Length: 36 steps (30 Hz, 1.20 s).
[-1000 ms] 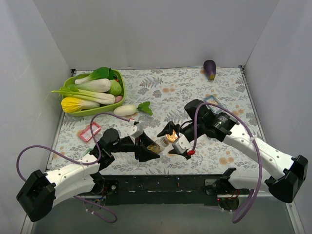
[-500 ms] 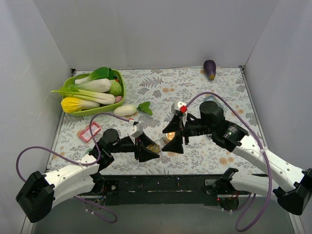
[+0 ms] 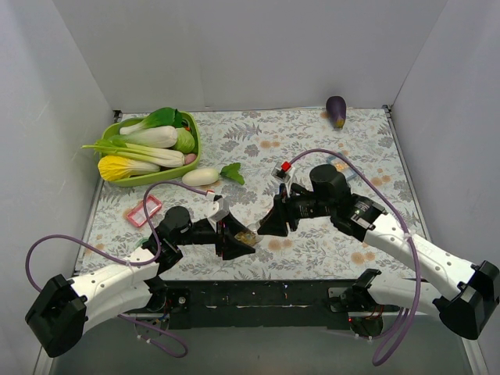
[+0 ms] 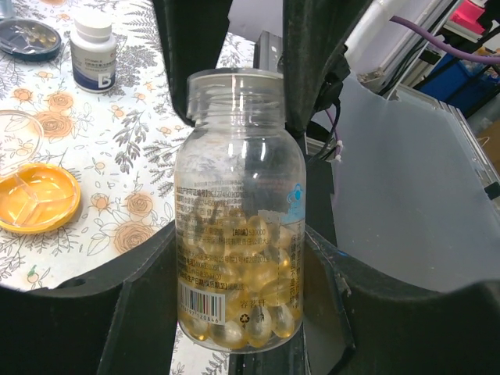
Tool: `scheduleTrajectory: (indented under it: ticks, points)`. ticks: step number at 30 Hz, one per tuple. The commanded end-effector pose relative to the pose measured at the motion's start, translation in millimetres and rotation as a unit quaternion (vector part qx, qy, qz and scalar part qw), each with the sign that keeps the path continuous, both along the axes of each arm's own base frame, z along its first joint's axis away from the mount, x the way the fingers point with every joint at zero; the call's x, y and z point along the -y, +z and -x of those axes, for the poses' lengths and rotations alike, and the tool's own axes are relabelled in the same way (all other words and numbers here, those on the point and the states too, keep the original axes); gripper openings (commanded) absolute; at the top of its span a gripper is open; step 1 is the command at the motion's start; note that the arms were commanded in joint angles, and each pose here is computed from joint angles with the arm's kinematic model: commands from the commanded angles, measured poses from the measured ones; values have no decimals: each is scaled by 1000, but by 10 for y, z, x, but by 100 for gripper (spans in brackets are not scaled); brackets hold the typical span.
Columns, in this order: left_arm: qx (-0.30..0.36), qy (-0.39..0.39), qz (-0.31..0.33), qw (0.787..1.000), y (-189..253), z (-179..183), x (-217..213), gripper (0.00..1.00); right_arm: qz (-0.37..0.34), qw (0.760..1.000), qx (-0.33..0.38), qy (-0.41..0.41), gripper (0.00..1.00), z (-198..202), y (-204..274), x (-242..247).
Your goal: Sort the pills into containers
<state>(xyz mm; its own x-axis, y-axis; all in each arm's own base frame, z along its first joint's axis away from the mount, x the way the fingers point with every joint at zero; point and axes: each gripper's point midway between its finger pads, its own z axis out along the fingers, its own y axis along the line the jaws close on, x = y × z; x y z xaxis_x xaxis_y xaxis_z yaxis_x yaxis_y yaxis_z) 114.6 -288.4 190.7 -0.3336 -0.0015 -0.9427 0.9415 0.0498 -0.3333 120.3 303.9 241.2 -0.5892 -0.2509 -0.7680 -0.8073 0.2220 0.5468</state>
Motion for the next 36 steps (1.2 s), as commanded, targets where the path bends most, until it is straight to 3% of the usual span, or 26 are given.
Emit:
scheduleTrajectory:
  ticks: [1, 6, 8, 9, 11, 12, 13, 14, 15, 16, 17, 18, 19, 20, 21, 22, 25, 28, 31, 34, 36]
  points:
    - [25, 8, 11, 1000, 140, -45, 5, 0, -28, 999, 2, 29, 44, 66, 142, -56]
    - [28, 3, 11, 1000, 141, -35, 8, 0, -54, 993, 50, 88, 7, 142, 302, -93]
    - [28, -2, 11, 1000, 145, -24, 15, 0, -70, 984, 89, 139, 3, 220, 385, -98]
    - [30, -10, 12, 999, 155, -3, 19, 0, -89, 969, 154, 173, 1, 219, 500, -114]
    - [28, -17, 12, 999, 162, 6, 32, 0, -105, 940, 194, 262, 1, 386, 518, -65]
    - [29, -21, 13, 999, 176, 16, 37, 0, -128, 908, 272, 290, 1, 355, 647, -94]
    - [27, -25, 11, 999, 167, 19, 46, 0, -120, 903, 260, 319, 1, 419, 547, -51]
    - [27, -28, 12, 999, 182, 24, 52, 0, -132, 879, 303, 345, 1, 434, 558, -47]
    - [27, -34, 13, 999, 191, 36, 56, 0, -152, 831, 390, 366, 1, 390, 679, -76]
    - [24, -37, 12, 999, 188, 42, 62, 0, -151, 808, 426, 378, 1, 355, 666, -86]
    - [24, -40, 12, 999, 197, 47, 66, 0, -134, 802, 418, 404, 1, 402, 526, -36]
    - [25, -42, 13, 999, 211, 54, 66, 0, -131, 782, 445, 417, 1, 388, 513, -34]
    - [27, -47, 13, 998, 218, 67, 66, 0, -132, 730, 514, 431, 1, 296, 544, -89]
    - [25, -50, 9, 998, 199, 78, 62, 0, -124, 719, 509, 457, 1, 385, 456, -1]
    - [26, -52, 8, 998, 203, 82, 64, 0, -114, 688, 538, 473, 1, 358, 410, 13]
    - [26, -55, 7, 998, 196, 92, 61, 0, -123, 639, 582, 489, 1, 354, 436, 9]
    - [26, -61, -1, 998, 164, 108, 56, 0, -112, 575, 621, 521, 1, 422, 366, 84]
    - [22, -67, -6, 997, 130, 123, 55, 0, -101, 493, 682, 530, 1, 415, 347, 102]
    - [18, -71, -12, 997, 99, 128, 60, 0, -99, 449, 713, 529, 1, 441, 311, 123]
    - [17, -78, -15, 997, 84, 136, 65, 0, -103, 438, 717, 532, 1, 504, 299, 143]
    - [19, -82, -16, 996, 86, 140, 72, 0, -102, 451, 708, 534, 1, 522, 271, 160]
